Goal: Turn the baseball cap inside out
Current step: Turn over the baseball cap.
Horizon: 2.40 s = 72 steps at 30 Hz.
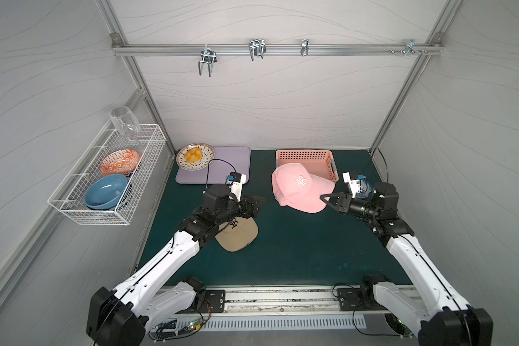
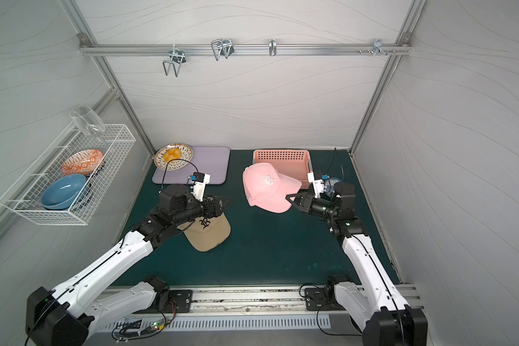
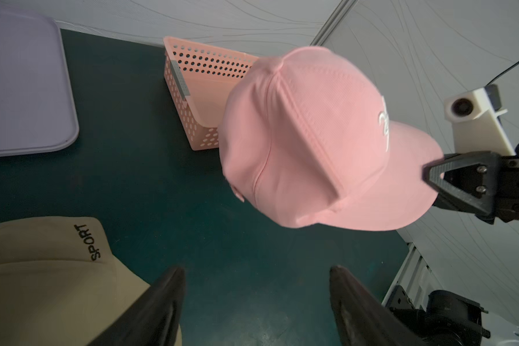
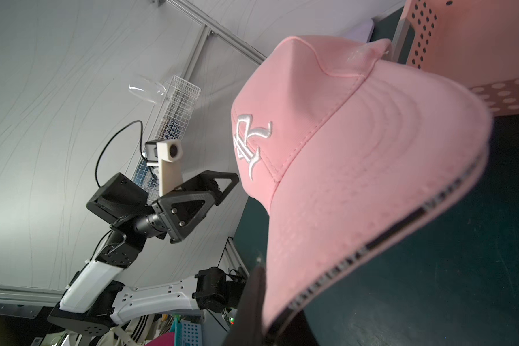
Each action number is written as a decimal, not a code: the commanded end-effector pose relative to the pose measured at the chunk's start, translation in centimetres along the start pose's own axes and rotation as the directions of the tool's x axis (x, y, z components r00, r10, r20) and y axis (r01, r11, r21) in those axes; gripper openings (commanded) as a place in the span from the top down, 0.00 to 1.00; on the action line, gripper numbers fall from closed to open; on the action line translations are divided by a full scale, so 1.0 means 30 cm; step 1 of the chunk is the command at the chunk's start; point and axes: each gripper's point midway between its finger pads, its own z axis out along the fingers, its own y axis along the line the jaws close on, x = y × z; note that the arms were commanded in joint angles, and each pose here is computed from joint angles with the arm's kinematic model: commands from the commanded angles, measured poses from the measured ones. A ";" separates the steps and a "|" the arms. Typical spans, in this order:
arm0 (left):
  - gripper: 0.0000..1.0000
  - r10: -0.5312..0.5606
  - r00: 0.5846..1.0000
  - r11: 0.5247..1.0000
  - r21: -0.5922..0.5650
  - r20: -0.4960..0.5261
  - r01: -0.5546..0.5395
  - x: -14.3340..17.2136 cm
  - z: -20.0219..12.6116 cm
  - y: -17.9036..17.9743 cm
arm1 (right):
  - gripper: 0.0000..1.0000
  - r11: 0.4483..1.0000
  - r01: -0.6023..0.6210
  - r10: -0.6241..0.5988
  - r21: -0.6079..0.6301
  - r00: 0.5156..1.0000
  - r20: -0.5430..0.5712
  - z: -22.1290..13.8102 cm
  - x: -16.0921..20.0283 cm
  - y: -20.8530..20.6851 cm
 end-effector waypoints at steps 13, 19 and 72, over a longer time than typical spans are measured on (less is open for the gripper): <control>0.23 0.429 0.863 0.903 -0.140 0.267 -0.406 -0.047 0.114 -0.214 | 1.00 0.962 -0.249 0.207 0.114 0.934 0.293 -0.007 -0.150 0.104; 0.19 0.566 0.749 0.816 -0.364 0.346 -0.449 -0.122 0.156 -0.149 | 1.00 0.954 -0.287 0.251 0.086 0.923 0.292 0.005 -0.136 0.114; 0.18 0.608 0.712 0.773 -0.469 0.352 -0.428 -0.225 0.231 -0.062 | 1.00 0.951 -0.293 0.272 0.097 0.944 0.189 0.043 -0.056 0.038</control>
